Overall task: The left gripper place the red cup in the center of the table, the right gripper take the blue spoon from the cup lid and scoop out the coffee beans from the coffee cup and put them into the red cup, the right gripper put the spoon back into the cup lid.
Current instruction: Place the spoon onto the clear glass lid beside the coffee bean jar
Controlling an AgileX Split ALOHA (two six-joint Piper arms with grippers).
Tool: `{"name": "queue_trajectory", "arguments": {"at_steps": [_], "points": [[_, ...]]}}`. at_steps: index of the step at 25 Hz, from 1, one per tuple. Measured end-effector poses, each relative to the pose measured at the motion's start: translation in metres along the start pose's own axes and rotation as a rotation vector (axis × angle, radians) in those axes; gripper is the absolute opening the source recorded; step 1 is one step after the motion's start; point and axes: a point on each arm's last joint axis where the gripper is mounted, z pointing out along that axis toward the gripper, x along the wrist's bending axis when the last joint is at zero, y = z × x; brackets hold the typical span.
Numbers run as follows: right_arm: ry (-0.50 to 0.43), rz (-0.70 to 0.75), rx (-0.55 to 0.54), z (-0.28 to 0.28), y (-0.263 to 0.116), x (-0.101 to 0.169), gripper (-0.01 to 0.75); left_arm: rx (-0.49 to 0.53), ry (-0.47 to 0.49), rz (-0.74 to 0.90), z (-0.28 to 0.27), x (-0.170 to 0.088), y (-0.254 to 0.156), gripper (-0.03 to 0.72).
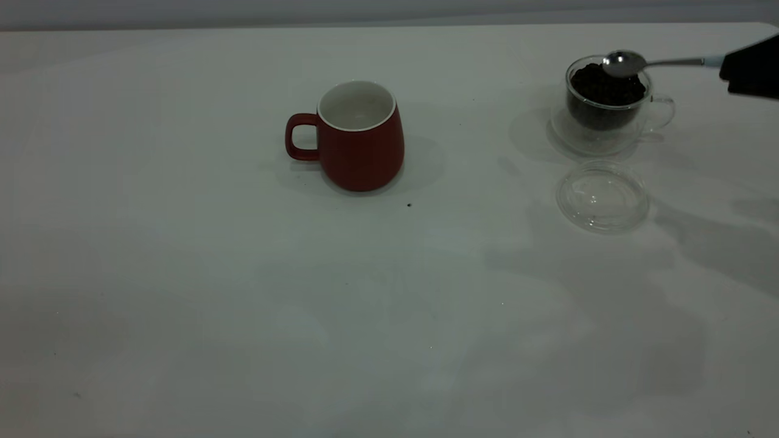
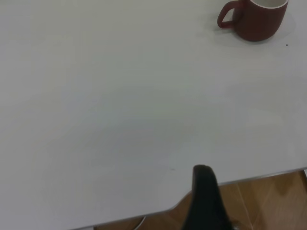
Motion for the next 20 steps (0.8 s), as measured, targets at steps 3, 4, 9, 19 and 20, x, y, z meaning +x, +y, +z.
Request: {"name": "queue_trajectory", "arguments": {"at_steps": [3, 4, 9, 19, 20], "points": [[-0.012, 0.049, 0.029, 0.009, -0.008, -0.014, 0.11, 0.0, 0.0, 0.0, 0.0, 0.0, 0.0, 0.587], [-0.016, 0.059, 0.044, 0.012, -0.012, -0.02, 0.11, 0.0, 0.0, 0.0, 0.0, 0.0, 0.0, 0.587], [-0.033, 0.083, 0.11, 0.026, -0.03, -0.04, 0.11, 0.0, 0.0, 0.0, 0.0, 0.0, 0.0, 0.587], [-0.046, 0.161, 0.168, 0.045, -0.044, -0.066, 0.11, 0.0, 0.0, 0.0, 0.0, 0.0, 0.0, 0.587], [-0.044, 0.165, 0.167, 0.046, -0.043, -0.067, 0.11, 0.0, 0.0, 0.0, 0.0, 0.0, 0.0, 0.587]]}}
